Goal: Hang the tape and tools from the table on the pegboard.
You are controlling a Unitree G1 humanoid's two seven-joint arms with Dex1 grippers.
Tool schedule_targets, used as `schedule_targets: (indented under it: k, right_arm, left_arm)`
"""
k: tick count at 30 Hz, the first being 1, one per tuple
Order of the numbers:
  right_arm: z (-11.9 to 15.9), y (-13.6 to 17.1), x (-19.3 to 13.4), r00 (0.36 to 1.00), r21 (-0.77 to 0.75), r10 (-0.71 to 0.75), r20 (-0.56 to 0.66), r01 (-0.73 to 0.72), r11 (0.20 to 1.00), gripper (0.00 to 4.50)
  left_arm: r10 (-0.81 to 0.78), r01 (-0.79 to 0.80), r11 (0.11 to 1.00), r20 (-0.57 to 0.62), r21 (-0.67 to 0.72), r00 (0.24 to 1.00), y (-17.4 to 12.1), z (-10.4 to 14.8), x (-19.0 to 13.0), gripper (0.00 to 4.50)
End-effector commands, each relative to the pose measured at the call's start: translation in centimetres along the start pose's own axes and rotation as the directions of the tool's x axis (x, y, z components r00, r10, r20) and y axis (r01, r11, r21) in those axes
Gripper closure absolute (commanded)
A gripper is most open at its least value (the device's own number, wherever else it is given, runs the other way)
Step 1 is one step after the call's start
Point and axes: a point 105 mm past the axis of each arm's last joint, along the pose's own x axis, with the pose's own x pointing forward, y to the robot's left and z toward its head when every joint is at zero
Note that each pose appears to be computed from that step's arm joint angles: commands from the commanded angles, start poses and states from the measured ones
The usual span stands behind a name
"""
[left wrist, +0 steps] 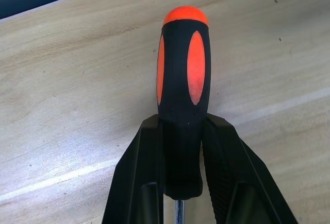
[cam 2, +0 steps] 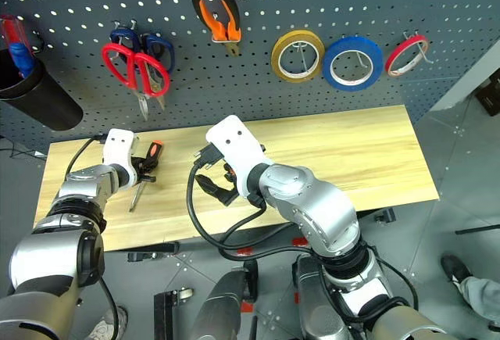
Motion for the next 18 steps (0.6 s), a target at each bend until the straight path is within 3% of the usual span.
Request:
schedule_targets:
  k: [1, 8, 12, 14, 18]
  right_arm:
    - [1.4, 2.3, -0.9, 0.985, -0.052, 0.152, 0.080, -0.148, 0.988, 0.00]
    - [1.9, 2.2, -1.1, 0.970, -0.180, 0.206, 0.129, -0.182, 0.967, 0.00]
    - [2.4, 2.4, -1.5, 0.955, -0.261, 0.243, 0.173, -0.193, 0.946, 0.00]
    - [2.7, 2.5, -1.6, 0.946, -0.288, 0.260, 0.195, -0.198, 0.937, 0.00]
    - [2.9, 2.1, -1.9, 0.935, -0.269, 0.275, 0.223, -0.212, 0.940, 0.00]
  left_arm:
    - [0.024, -0.024, 0.999, -0.024, 0.028, 0.999, 1.8, -1.7, -1.2, 3.78]
    - [0.004, -0.015, 0.997, 0.150, 0.076, 0.989, 1.9, -1.6, -4.3, 3.78]
    - [0.013, -0.046, 0.991, 0.246, 0.128, 0.969, 0.2, -1.5, -7.5, 3.78]
    - [0.023, -0.101, 0.973, 0.346, 0.207, 0.938, -1.3, -0.9, -10.1, 3.78]
    - [0.126, -0.239, 0.957, 0.512, 0.161, 0.850, -2.7, 1.3, -13.9, 3.78]
